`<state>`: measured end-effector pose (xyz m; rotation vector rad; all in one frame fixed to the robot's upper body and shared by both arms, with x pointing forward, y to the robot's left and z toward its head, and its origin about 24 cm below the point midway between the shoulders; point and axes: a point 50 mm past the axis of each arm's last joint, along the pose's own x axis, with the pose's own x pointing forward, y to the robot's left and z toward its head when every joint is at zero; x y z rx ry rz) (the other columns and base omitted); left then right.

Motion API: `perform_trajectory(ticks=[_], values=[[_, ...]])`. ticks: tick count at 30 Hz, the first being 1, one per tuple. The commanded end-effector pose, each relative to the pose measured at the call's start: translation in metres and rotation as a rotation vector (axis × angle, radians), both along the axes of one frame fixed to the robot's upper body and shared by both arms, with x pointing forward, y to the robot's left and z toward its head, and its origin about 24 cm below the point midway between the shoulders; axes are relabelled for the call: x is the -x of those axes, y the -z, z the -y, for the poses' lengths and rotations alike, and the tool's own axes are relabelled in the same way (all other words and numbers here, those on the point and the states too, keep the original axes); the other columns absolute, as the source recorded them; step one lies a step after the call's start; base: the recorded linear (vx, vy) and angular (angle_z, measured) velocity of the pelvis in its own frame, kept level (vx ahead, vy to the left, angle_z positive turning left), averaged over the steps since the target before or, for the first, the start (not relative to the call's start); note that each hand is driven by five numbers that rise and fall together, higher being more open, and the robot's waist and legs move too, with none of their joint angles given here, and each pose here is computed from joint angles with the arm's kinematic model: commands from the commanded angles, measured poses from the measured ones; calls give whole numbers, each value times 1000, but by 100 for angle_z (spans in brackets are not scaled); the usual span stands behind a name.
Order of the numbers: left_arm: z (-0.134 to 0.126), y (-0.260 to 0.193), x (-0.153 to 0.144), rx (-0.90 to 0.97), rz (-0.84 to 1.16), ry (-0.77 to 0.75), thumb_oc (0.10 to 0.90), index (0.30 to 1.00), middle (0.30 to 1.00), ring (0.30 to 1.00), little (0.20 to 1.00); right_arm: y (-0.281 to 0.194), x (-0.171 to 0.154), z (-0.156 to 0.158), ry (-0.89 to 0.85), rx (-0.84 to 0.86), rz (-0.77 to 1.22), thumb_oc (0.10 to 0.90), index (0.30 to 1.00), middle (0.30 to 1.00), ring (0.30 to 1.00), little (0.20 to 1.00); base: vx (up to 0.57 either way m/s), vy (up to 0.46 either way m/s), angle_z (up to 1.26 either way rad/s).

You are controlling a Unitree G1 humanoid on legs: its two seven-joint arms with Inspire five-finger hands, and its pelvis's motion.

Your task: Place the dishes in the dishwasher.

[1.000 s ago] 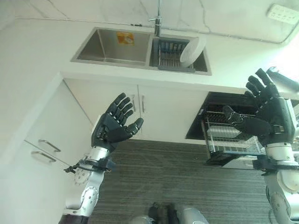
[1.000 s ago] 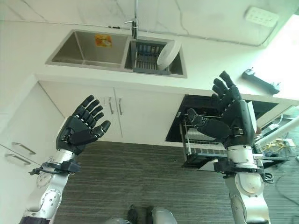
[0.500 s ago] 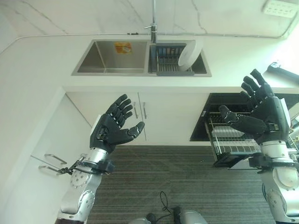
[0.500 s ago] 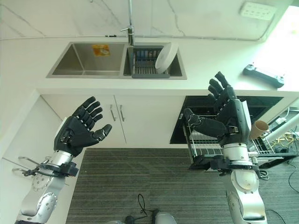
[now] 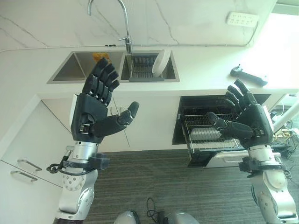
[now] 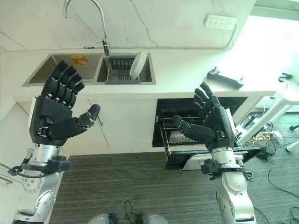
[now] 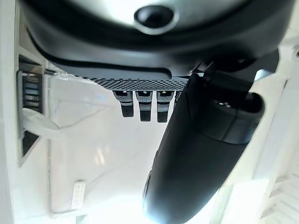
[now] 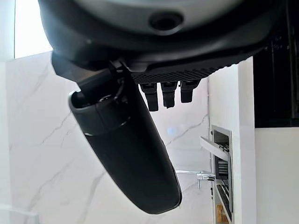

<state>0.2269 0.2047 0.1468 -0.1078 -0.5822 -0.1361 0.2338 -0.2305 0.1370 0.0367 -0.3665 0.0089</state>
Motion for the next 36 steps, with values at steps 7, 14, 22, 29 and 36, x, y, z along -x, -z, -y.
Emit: perform_trajectory(ticks=[7,14,22,29,36], values=[[-12,-38,9,-38,243,-78,800,900,900,900,900,-43,12,9,-41,124,185,800,900,900,900,900,268,235,-28],[-1,-55,5,-116,313,-21,800,900,900,900,900,-43,11,1,-24,107,223,800,900,900,900,900,256,190,5],[13,-48,-2,-180,232,76,800,900,900,900,900,-41,13,-4,-52,91,224,800,900,900,900,900,179,142,9],[15,-46,-6,-163,208,86,800,900,900,900,900,-48,10,-4,-86,61,299,800,900,900,900,900,193,-70,-23],[22,-54,-6,-167,233,133,800,900,900,900,900,-53,8,1,-64,-3,309,800,900,900,900,900,219,-300,25]])
